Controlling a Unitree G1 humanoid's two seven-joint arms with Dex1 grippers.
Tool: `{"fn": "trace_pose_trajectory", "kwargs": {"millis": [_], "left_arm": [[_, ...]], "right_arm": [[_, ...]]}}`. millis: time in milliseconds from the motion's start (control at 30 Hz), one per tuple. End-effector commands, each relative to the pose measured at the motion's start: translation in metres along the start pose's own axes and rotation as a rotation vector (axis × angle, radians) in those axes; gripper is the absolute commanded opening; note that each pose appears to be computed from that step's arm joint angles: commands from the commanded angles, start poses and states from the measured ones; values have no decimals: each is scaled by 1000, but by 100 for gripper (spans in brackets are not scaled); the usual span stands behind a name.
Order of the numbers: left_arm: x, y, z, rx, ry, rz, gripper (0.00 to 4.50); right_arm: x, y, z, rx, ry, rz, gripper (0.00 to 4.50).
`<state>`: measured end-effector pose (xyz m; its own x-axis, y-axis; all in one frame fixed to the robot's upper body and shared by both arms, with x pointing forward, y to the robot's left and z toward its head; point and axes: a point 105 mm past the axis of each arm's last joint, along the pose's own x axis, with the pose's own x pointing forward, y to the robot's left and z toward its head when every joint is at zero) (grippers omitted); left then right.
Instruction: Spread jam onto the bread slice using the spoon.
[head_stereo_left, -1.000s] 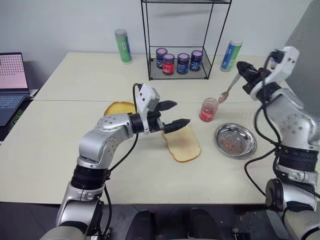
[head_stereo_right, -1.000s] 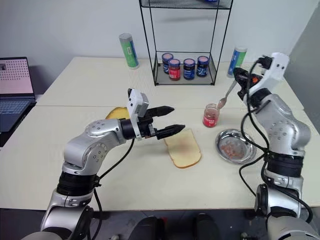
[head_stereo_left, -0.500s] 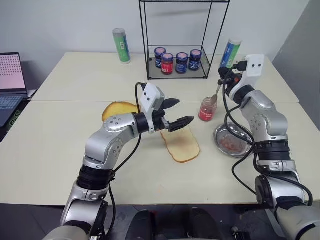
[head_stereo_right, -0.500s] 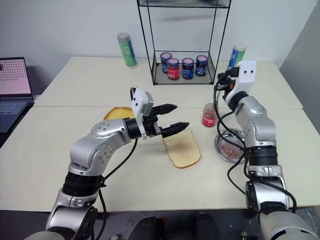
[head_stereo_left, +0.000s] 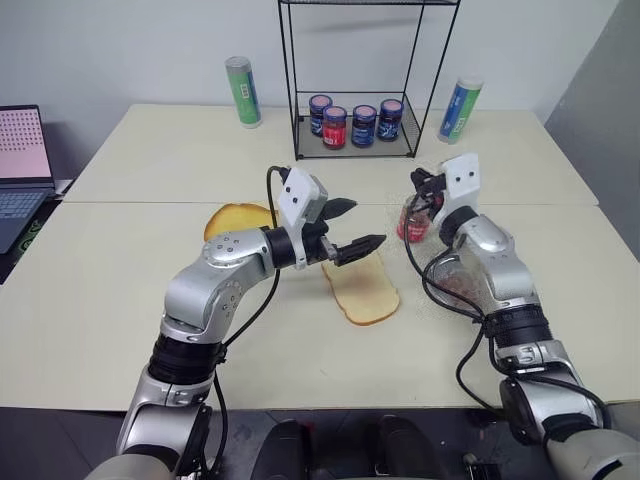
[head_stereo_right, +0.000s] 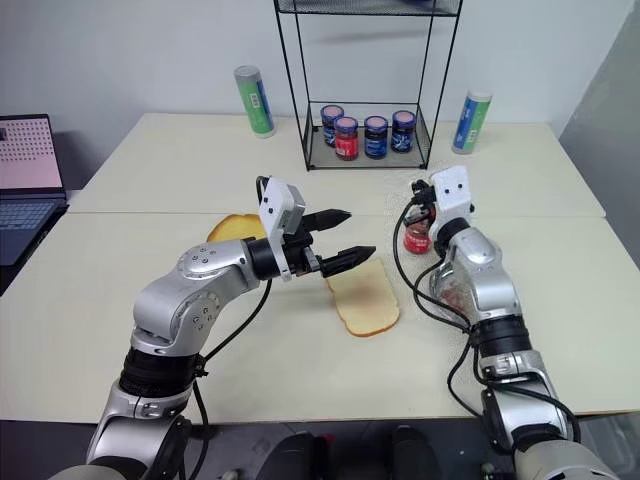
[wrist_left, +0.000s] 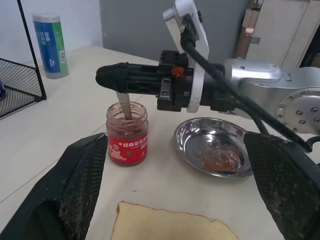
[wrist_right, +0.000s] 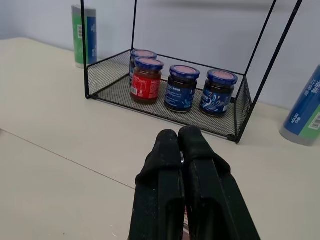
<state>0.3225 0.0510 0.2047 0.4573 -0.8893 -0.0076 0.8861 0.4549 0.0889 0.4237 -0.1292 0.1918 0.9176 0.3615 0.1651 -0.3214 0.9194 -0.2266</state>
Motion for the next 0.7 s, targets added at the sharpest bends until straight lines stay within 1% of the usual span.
{"fn": "trace_pose_trajectory", "kwargs": {"millis": [33, 200, 400, 533, 700], "left_arm": [[-3, -3, 12, 27, -38, -3, 450], [-1, -4, 14, 27, -42, -9, 450], [-2, -1, 15, 31, -42, -8, 450], [-2, 0, 15, 33, -44, -5, 450], [-1, 0, 15, 37, -48, -4, 450]], "right_arm": [[1, -6, 8, 7, -38, -46, 1], [5, -19, 0, 135, 6, -150, 1], [7, -28, -6, 312, 39, -217, 1], [7, -30, -3, 417, 43, -232, 1], [8, -33, 6, 502, 36, -246, 1]]}}
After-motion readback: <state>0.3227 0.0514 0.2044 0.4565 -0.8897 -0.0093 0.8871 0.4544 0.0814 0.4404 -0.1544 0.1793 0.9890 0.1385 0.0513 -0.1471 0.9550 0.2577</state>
